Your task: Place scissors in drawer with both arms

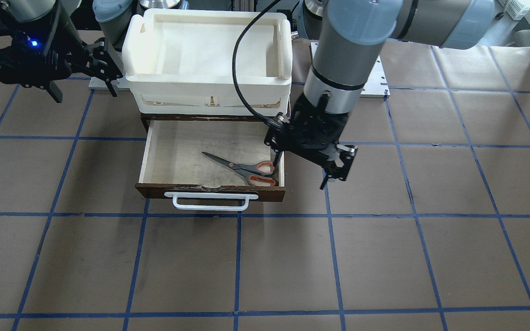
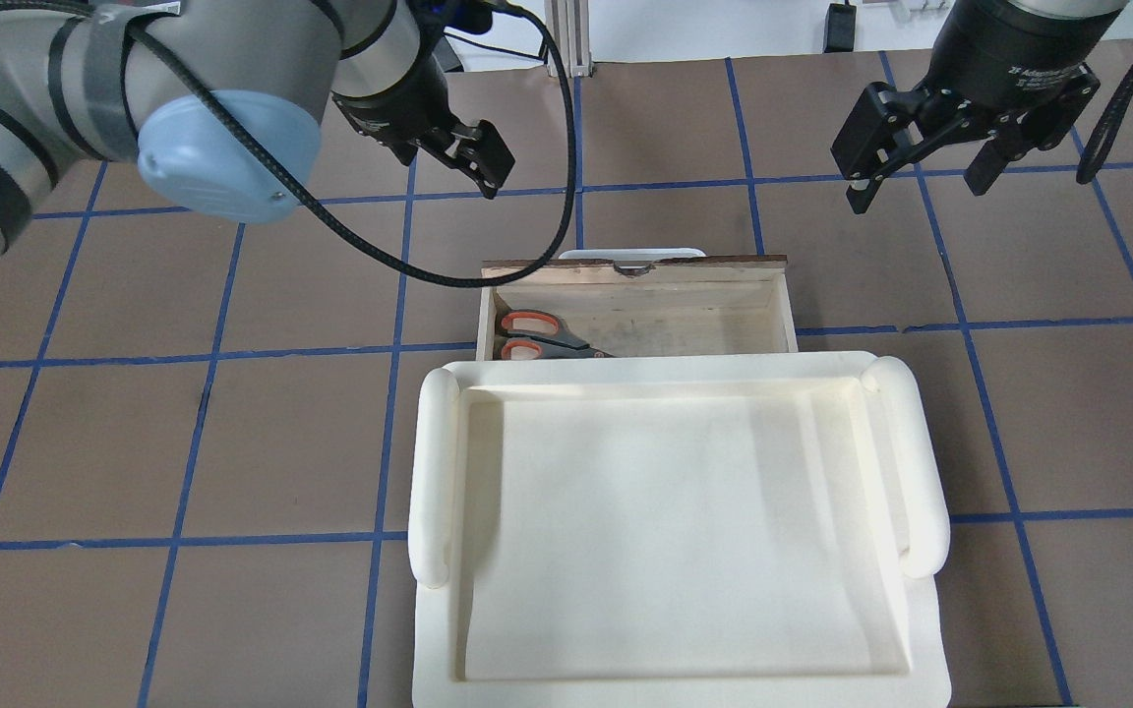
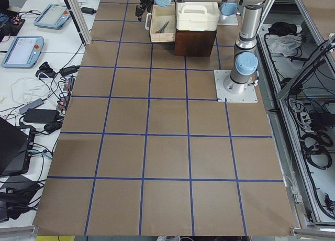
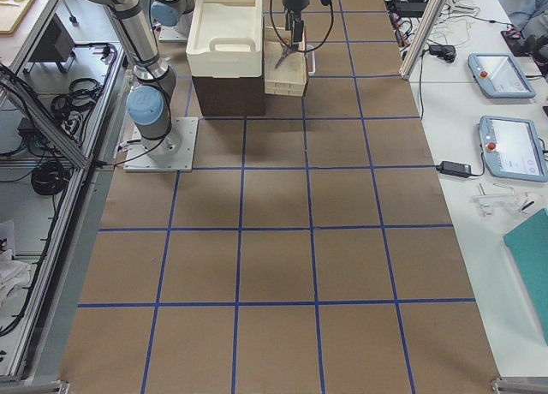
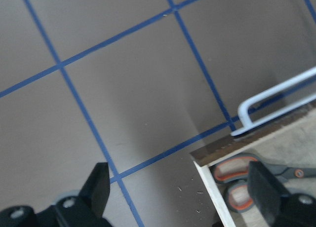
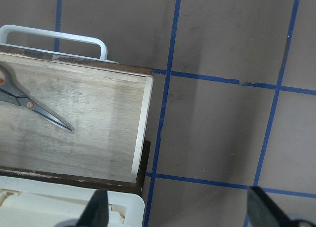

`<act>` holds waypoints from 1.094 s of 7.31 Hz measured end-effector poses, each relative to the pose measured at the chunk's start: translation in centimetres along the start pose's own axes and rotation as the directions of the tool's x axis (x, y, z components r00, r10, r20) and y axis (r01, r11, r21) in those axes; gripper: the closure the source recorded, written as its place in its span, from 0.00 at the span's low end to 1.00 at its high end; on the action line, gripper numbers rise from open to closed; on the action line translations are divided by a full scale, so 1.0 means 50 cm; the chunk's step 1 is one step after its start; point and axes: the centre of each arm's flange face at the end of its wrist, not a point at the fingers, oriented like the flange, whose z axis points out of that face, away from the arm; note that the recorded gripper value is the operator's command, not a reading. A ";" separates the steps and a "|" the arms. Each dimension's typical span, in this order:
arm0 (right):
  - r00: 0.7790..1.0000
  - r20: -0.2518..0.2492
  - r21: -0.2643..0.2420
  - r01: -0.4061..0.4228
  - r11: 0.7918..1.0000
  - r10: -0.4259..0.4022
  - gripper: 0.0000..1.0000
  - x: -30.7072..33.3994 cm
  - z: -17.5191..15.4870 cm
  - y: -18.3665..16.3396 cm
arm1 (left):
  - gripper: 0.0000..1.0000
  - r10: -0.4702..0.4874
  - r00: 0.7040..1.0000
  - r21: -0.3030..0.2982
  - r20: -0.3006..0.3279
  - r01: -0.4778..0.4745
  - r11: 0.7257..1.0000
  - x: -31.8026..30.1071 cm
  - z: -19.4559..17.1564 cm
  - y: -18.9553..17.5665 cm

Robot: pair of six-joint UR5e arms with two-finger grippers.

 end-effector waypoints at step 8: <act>1.000 0.001 0.000 0.013 1.000 -0.013 0.00 0.001 0.000 0.000 | 0.00 -0.411 0.902 -0.128 0.133 0.427 0.895 -0.240 -0.092 0.137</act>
